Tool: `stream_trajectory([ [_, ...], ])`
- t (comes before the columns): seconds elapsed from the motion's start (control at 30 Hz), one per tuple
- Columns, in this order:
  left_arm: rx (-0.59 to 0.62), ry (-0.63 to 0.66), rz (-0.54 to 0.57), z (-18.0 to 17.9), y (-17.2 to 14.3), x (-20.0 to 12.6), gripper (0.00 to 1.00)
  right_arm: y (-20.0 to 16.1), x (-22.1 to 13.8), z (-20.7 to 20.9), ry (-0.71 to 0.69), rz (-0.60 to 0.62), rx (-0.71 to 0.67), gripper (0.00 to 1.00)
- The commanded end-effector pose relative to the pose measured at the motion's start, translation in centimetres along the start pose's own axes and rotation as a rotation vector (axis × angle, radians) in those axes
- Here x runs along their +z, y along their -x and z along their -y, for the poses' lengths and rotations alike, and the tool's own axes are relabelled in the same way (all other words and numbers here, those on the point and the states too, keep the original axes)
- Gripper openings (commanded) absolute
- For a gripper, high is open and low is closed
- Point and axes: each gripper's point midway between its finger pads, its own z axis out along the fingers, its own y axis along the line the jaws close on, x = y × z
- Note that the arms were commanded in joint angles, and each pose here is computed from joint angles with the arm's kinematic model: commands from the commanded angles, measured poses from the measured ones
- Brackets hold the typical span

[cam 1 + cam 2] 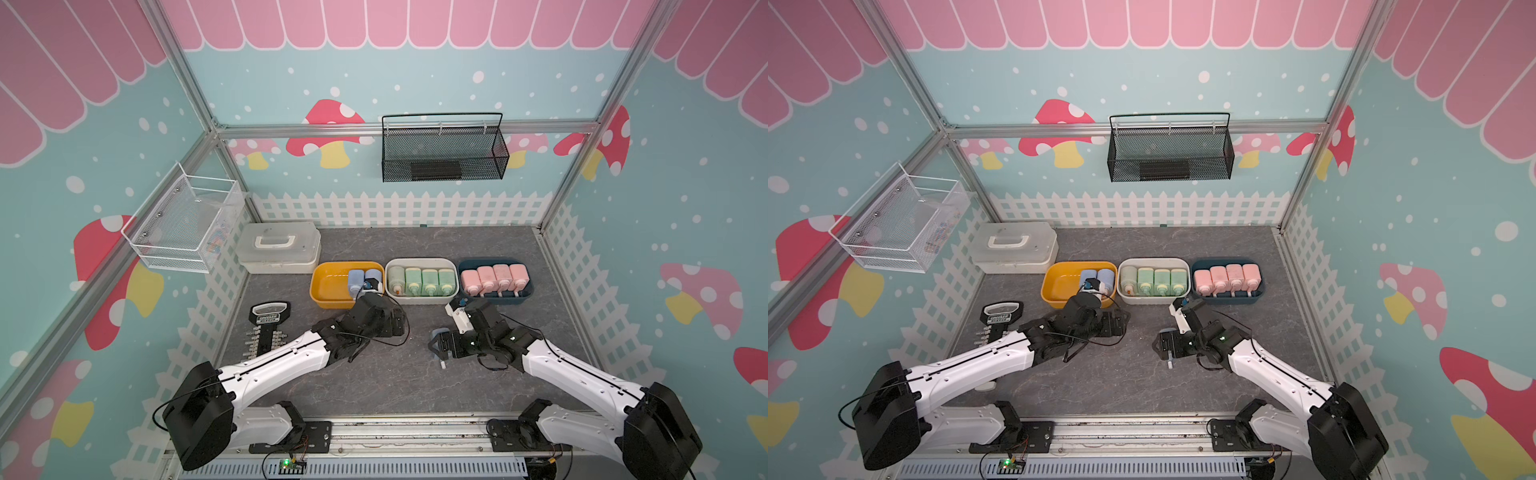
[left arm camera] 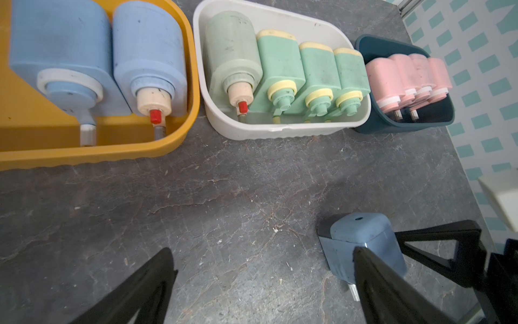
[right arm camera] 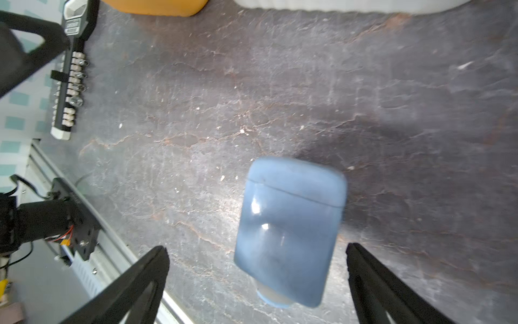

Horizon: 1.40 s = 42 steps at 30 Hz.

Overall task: Place the pencil sharpeners by color into the storage box
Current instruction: Pick up the pencil sharpener from the center of the board.

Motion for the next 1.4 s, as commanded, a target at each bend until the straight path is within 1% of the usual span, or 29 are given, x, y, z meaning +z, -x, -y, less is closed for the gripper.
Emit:
stream_trajectory([
  [0.0, -0.004, 0.027, -0.024, -0.2, -1.7, 0.5, 0.99, -0.7, 0.3, -2.0, 0.124, -0.025, 0.003, 0.98],
  [0.1, 0.007, 0.035, -0.047, 0.2, -2.8, 1.0, 0.99, -1.0, 0.3, -1.8, 0.113, -0.037, 0.004, 0.99],
  [0.2, 0.038, 0.035, -0.058, 1.3, -3.5, 1.5, 0.99, -1.0, -0.5, -0.8, 0.044, -0.018, 0.003, 0.99],
  [0.3, 0.084, 0.023, -0.062, 3.0, -3.9, 1.9, 0.99, -0.3, -2.4, 1.2, -0.075, 0.081, -0.006, 0.99],
  [0.43, 0.138, 0.006, -0.067, 5.1, -4.5, 2.3, 0.99, 0.7, -5.4, 2.2, -0.138, 0.239, -0.024, 0.99],
  [0.5, 0.158, -0.009, -0.071, 6.2, -4.8, 2.3, 0.99, 0.9, -6.9, 4.0, -0.229, 0.313, 0.01, 0.99],
  [0.6, 0.191, -0.025, -0.068, 7.8, -5.2, 2.3, 0.99, 0.1, -9.5, 8.4, -0.458, 0.392, 0.112, 0.99],
  [0.7, 0.188, -0.039, -0.075, 9.3, -5.5, 2.7, 0.99, -0.4, -11.0, 10.6, -0.565, 0.46, 0.162, 0.98],
  [0.77, 0.202, -0.049, -0.09, 10.4, -5.9, 3.1, 0.99, -0.8, -11.1, 11.2, -0.588, 0.471, 0.178, 0.99],
  [0.83, 0.233, -0.013, -0.086, 11.0, -5.9, 3.5, 0.99, -1.0, -10.9, 11.4, -0.597, 0.465, 0.183, 0.99],
  [0.93, 0.289, 0.064, -0.098, 11.0, -6.1, 4.1, 0.99, -1.3, -10.4, 11.8, -0.609, 0.44, 0.187, 0.99],
  [1.17, 0.329, 0.12, -0.168, 11.1, -7.8, 5.9, 0.98, -1.7, -10.0, 12.1, -0.627, 0.413, 0.185, 0.99],
  [1.2, 0.33, 0.123, -0.181, 11.1, -8.1, 6.2, 0.98, -1.7, -10.0, 12.1, -0.625, 0.414, 0.185, 0.99],
  [1.37, 0.324, 0.132, -0.216, 11.0, -9.1, 7.0, 0.86, -1.9, -9.9, 12.0, -0.616, 0.409, 0.176, 0.98],
])
